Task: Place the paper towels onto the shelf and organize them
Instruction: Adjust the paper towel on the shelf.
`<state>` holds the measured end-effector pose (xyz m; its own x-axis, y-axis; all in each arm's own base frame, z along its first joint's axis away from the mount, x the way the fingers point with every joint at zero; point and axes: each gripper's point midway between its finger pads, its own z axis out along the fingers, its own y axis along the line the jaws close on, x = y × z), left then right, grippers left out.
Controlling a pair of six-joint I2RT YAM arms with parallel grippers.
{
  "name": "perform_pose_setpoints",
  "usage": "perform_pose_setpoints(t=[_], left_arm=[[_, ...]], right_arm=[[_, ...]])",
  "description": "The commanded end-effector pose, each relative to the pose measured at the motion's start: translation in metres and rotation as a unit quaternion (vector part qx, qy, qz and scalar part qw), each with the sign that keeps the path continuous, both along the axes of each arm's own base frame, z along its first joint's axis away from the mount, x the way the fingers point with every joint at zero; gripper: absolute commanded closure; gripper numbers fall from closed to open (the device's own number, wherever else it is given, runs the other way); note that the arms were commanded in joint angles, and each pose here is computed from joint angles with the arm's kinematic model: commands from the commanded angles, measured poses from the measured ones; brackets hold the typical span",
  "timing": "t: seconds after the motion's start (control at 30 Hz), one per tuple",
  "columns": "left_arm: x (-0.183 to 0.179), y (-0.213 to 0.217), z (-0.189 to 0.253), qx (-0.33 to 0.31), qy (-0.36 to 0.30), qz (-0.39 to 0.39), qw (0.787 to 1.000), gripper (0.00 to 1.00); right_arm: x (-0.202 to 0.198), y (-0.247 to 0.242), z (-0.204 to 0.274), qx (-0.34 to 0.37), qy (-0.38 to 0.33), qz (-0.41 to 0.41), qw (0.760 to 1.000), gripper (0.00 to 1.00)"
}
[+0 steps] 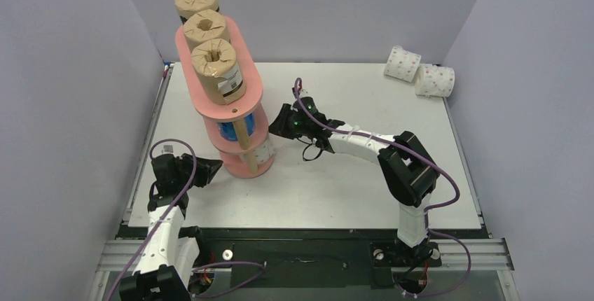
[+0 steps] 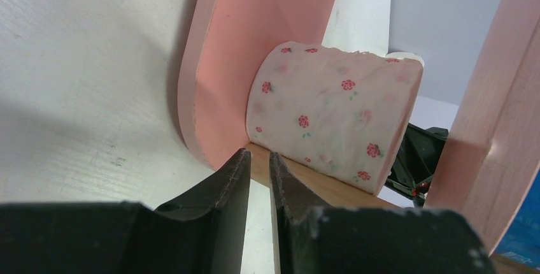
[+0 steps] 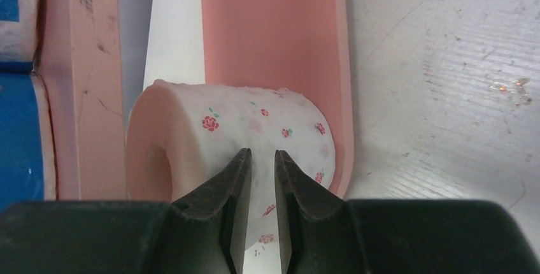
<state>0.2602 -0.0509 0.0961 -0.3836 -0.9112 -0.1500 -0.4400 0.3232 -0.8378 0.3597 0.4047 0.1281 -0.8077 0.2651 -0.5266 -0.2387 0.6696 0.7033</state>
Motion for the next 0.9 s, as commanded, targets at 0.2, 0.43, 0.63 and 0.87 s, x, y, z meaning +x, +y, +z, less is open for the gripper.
perform_pose_setpoints(t=[0.2, 0.43, 0.63, 0.87], left_arm=[[0.02, 0.009, 0.024, 0.012, -0.048, 0.011, 0.999, 0.85], [0.025, 0.009, 0.022, 0.006, -0.041, 0.013, 0.999, 0.83], [0.032, 0.008, 0.029, 0.003, -0.059, 0.004, 0.998, 0.83], [0.034, 0.003, 0.029, 0.0, -0.063, -0.008, 0.998, 0.8]], right_arm=[[-0.012, 0.039, 0.022, 0.035, -0.011, 0.041, 0.998, 0.82], [-0.008, 0.023, 0.028, 0.047, -0.011, 0.029, 0.998, 0.82], [-0.005, -0.008, 0.045, 0.06, -0.029, 0.007, 0.998, 0.79], [-0.022, -0.025, 0.036, 0.099, -0.024, 0.005, 0.995, 0.51]])
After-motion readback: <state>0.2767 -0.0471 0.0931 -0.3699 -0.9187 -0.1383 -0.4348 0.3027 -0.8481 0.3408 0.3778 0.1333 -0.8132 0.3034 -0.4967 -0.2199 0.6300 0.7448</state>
